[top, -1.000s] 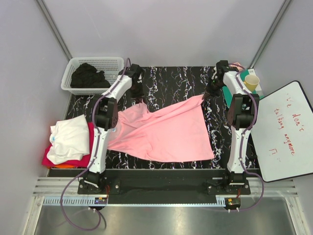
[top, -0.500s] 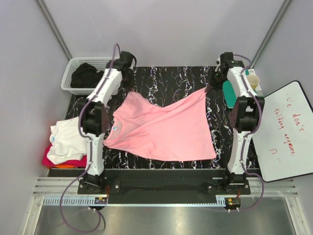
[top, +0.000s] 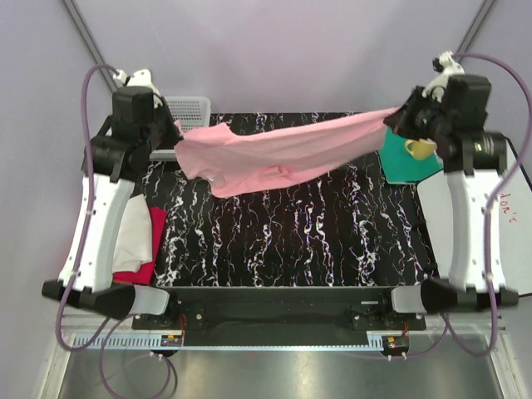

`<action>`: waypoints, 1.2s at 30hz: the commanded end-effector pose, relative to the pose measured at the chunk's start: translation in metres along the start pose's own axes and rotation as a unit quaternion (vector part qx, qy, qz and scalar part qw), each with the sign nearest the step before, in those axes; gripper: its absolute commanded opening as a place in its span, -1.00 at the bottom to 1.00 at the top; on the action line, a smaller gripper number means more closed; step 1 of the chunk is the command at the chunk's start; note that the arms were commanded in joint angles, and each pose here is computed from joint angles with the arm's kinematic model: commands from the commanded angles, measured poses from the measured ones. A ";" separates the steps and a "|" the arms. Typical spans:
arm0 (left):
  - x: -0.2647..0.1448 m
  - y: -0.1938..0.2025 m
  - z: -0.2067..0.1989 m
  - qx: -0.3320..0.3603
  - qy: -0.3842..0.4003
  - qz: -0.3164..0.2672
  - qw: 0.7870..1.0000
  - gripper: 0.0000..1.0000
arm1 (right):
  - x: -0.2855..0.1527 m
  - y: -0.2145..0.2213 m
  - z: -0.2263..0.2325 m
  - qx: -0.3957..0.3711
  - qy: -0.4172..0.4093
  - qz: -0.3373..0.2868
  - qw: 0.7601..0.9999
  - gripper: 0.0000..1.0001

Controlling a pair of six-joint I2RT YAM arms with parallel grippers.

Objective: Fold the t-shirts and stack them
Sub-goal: Flatten out the tshirt

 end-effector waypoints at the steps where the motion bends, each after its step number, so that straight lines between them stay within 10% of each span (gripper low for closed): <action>1: -0.043 0.022 0.012 0.027 -0.013 -0.027 0.999 -1.00 | -0.050 0.035 -0.005 -0.020 -0.003 -0.011 1.000 -1.00; 9: -0.142 0.013 0.035 0.025 -0.013 -0.144 0.989 -1.00 | -0.154 0.047 0.002 -0.063 -0.020 -0.142 0.988 -1.00; 15: -0.156 -0.024 0.033 0.025 -0.014 -0.196 0.980 -1.00 | -0.136 0.040 0.001 -0.051 -0.008 -0.132 0.990 -1.00; 25: 0.037 -0.052 -0.012 0.059 0.018 -0.055 0.997 -1.00 | 0.009 0.029 -0.037 -0.040 0.084 -0.056 0.994 -1.00; 36: 0.258 0.040 -0.017 0.039 0.039 0.148 0.987 -1.00 | 0.230 0.085 -0.103 -0.006 0.066 0.132 0.989 -1.00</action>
Point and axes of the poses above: each gripper's point midway between its finger pads, its own x axis out along the fingers, its own z axis along the line the jaws close on, y = z × x, the point moved 9 cm from there along -x, back along the fingers, and after that the axes turned 12 degrees about x, right-handed, at the moved point
